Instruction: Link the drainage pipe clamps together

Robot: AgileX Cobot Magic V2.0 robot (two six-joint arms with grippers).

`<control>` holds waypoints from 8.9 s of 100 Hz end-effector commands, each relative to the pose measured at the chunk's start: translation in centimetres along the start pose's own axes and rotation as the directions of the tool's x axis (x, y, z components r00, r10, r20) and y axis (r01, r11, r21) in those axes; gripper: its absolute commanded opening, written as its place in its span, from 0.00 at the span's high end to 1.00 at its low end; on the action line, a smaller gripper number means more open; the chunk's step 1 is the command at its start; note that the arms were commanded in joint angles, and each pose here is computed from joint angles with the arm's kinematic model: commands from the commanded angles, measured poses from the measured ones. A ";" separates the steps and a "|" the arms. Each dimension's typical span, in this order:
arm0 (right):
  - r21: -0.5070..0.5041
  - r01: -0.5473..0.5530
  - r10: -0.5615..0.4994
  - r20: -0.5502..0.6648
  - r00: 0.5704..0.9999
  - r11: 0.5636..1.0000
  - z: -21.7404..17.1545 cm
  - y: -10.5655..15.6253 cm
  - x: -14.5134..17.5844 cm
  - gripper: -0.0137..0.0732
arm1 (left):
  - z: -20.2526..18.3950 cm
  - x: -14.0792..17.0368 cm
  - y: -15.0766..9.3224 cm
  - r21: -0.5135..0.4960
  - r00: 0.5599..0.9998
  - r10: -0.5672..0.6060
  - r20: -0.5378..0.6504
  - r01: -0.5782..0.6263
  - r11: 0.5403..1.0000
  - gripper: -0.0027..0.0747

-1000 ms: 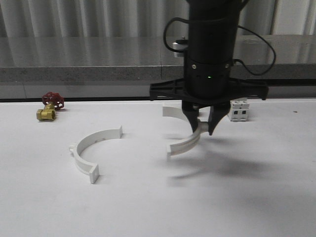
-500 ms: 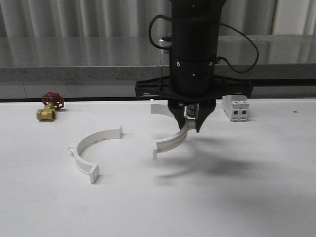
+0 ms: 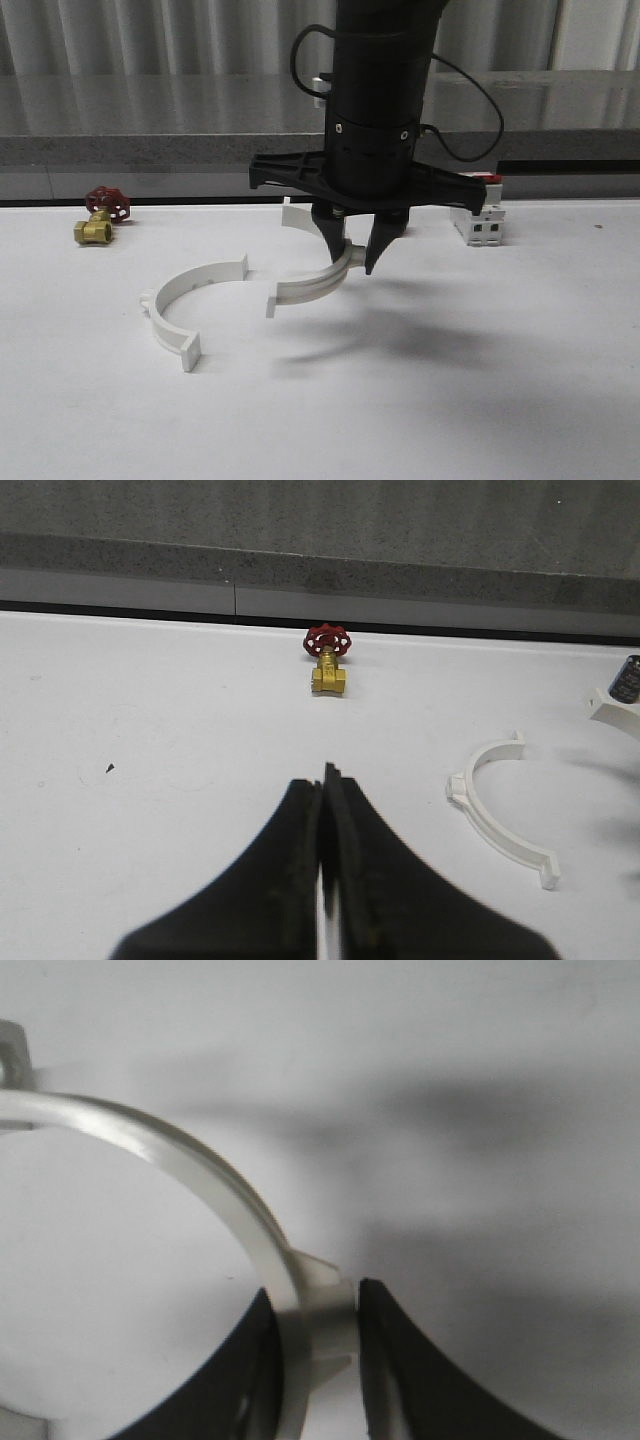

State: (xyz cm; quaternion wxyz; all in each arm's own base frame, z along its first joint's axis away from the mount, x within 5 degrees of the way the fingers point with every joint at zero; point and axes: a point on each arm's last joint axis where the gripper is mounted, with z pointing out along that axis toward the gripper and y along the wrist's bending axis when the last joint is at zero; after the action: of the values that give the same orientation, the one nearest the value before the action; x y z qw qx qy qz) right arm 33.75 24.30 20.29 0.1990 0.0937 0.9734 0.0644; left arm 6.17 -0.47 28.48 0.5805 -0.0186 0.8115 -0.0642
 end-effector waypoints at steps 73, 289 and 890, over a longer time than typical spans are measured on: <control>-0.055 0.002 0.000 0.022 1.000 0.998 0.5 4.9 0.1 0.91 | -0.3 -1.4 -0.2 0.015 0.996 -0.004 0.092 0.002 1.000 0.99; -0.027 -0.106 0.106 -0.014 0.994 0.994 2.2 5.0 0.9 0.91 | -0.3 -1.4 -0.2 0.015 0.996 -0.004 0.092 0.002 1.000 0.99; 0.012 0.139 -0.044 0.973 0.228 0.990 -14.9 -28.1 20.0 0.92 | -0.3 -1.4 -0.2 0.015 0.996 -0.004 0.092 0.002 1.000 0.99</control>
State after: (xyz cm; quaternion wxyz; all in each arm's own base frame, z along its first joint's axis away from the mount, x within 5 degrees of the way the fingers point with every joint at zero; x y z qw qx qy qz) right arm 5.65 -0.29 20.32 0.7274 0.0548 0.6837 0.0213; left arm 6.17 -0.47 28.48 0.5805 -0.0186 0.8115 -0.0642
